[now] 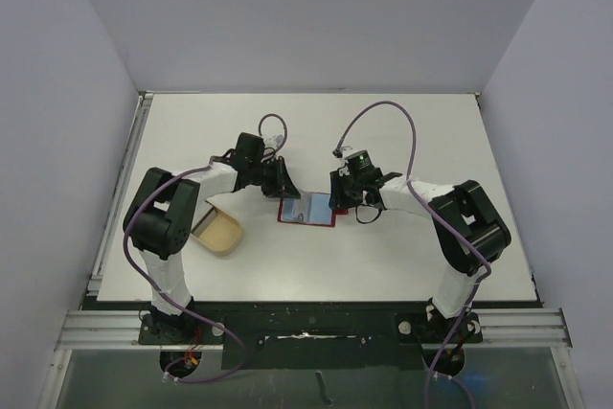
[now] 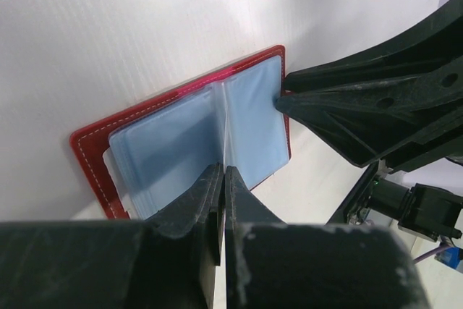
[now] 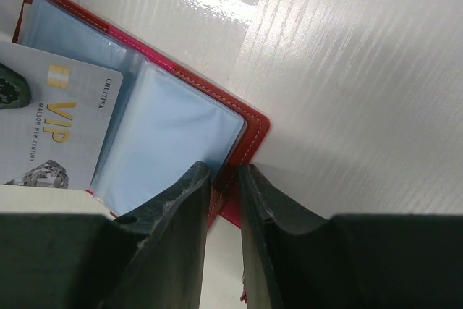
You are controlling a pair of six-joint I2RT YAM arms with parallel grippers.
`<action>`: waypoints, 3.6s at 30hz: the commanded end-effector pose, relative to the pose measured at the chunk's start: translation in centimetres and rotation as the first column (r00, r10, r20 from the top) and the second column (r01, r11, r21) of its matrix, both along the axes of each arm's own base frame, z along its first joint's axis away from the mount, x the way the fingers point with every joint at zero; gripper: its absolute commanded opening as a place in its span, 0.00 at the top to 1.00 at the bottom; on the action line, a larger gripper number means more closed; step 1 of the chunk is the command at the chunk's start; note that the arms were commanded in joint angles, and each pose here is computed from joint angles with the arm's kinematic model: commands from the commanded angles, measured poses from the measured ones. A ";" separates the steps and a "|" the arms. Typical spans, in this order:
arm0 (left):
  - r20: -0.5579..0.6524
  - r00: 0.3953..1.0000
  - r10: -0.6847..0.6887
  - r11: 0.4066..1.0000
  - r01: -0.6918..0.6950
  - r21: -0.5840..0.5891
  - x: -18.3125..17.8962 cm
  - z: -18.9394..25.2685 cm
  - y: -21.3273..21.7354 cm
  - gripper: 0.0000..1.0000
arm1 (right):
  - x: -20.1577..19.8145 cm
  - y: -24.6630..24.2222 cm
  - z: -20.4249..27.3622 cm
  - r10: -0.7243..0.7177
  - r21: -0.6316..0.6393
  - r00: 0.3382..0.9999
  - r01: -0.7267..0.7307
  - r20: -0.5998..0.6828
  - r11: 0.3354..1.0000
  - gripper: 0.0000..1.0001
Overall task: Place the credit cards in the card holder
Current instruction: Insert the credit card into the card holder.
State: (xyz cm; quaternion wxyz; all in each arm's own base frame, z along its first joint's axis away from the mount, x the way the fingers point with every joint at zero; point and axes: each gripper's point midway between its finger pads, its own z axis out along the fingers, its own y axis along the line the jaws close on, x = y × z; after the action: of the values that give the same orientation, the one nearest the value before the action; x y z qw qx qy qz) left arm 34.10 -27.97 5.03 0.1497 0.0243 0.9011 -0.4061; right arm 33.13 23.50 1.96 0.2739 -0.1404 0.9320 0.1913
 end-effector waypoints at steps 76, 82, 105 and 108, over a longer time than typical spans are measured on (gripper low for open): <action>0.042 0.998 0.041 0.999 -0.042 0.027 0.5 -2.4 -1.8 1.00 | 0.1 0.4 0.6 -0.040 0.020 0.999 0.039 0.029 0.999 0.76; 0.036 0.999 0.034 0.999 -0.035 0.035 -0.1 -2.2 -2.2 1.00 | 0.2 0.3 0.6 -0.051 0.019 0.998 0.050 0.029 0.999 0.76; 0.029 0.999 -0.014 0.989 0.010 0.148 -0.9 -2.5 -1.3 1.00 | 0.4 -0.3 0.6 -0.107 -0.027 0.994 0.107 0.006 0.994 0.78; 0.034 0.999 -0.002 0.993 -0.002 0.114 -0.6 -2.1 -2.0 0.98 | 0.2 0.0 0.9 -0.101 -0.018 0.995 0.101 0.004 0.995 0.76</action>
State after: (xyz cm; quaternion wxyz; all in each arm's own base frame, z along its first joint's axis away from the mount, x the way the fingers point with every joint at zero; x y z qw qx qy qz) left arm 34.35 -29.56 2.72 0.1671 0.0299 0.9166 -0.3620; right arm 33.26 23.51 1.91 0.2789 -0.0996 0.9382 0.1792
